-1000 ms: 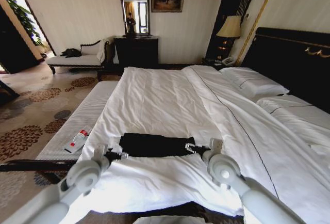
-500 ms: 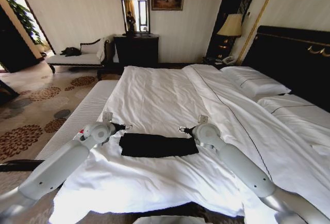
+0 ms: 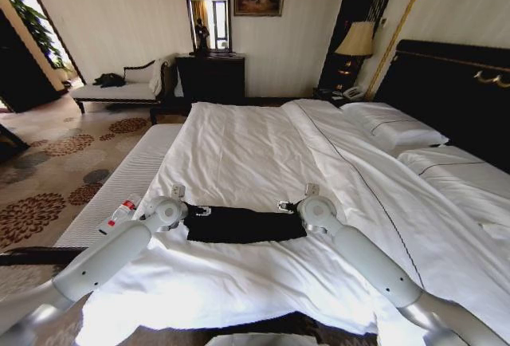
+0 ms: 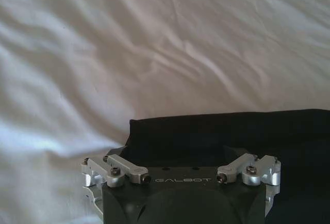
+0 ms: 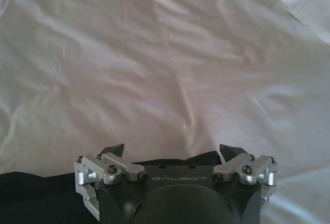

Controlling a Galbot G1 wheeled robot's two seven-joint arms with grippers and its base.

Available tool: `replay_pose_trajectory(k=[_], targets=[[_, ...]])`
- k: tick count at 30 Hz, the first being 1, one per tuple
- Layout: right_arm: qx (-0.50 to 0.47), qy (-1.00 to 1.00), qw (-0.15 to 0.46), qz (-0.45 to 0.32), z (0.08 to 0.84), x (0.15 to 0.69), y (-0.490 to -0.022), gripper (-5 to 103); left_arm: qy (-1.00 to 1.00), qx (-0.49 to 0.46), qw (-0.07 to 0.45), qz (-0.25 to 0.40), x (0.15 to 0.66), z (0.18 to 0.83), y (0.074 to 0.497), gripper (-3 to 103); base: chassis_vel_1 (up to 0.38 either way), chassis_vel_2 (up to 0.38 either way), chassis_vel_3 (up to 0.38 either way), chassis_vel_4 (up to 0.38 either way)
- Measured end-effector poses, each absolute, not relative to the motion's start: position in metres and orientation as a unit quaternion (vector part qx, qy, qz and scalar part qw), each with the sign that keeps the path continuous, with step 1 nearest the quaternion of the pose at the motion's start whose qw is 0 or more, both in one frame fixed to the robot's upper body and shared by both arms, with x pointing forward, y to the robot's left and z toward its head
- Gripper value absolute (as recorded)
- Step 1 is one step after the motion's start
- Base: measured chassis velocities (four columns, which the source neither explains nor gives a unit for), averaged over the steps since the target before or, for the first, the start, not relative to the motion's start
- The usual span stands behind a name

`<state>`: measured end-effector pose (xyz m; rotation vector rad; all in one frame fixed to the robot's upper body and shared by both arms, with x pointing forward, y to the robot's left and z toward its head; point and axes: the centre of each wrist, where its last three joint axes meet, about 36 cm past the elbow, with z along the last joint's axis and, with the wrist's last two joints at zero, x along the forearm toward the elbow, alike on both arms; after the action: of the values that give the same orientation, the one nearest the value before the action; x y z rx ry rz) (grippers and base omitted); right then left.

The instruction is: Fold the clothes on the bed.

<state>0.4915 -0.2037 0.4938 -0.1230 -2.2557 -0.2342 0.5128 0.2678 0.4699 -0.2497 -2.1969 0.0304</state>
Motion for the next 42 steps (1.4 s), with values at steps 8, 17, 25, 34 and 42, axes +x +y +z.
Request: replay_pose_trajectory(k=[8, 17, 25, 34, 42], targets=[[-0.052, -0.905, 0.413, -0.087, 0.486, 0.486, -0.205, 100, -0.885, -0.093, 0.457, 0.005, 0.508, 0.46, 0.271, 100, 0.0, 0.0, 0.0, 0.0], [-0.061, -0.911, 0.4, -0.082, 0.486, 0.481, -0.215, 100, -0.882, -0.094, 0.461, -0.027, 0.455, 0.466, 0.281, 100, 0.0, 0.0, 0.0, 0.0], [-0.068, -0.913, 0.395, -0.075, 0.481, 0.475, -0.218, 100, -0.877, -0.087, 0.468, -0.059, 0.388, 0.483, 0.284, 100, 0.0, 0.0, 0.0, 0.0], [-0.066, -0.921, 0.376, -0.078, 0.492, 0.48, -0.219, 100, -0.878, -0.109, 0.456, -0.092, 0.317, 0.516, 0.26, 100, 0.0, 0.0, 0.0, 0.0], [-0.05, -0.918, 0.379, -0.106, 0.503, 0.489, -0.215, 100, -0.952, -0.108, 0.288, -0.001, 0.361, 0.616, 0.274, 100, 0.0, 0.0, 0.0, 0.0]])
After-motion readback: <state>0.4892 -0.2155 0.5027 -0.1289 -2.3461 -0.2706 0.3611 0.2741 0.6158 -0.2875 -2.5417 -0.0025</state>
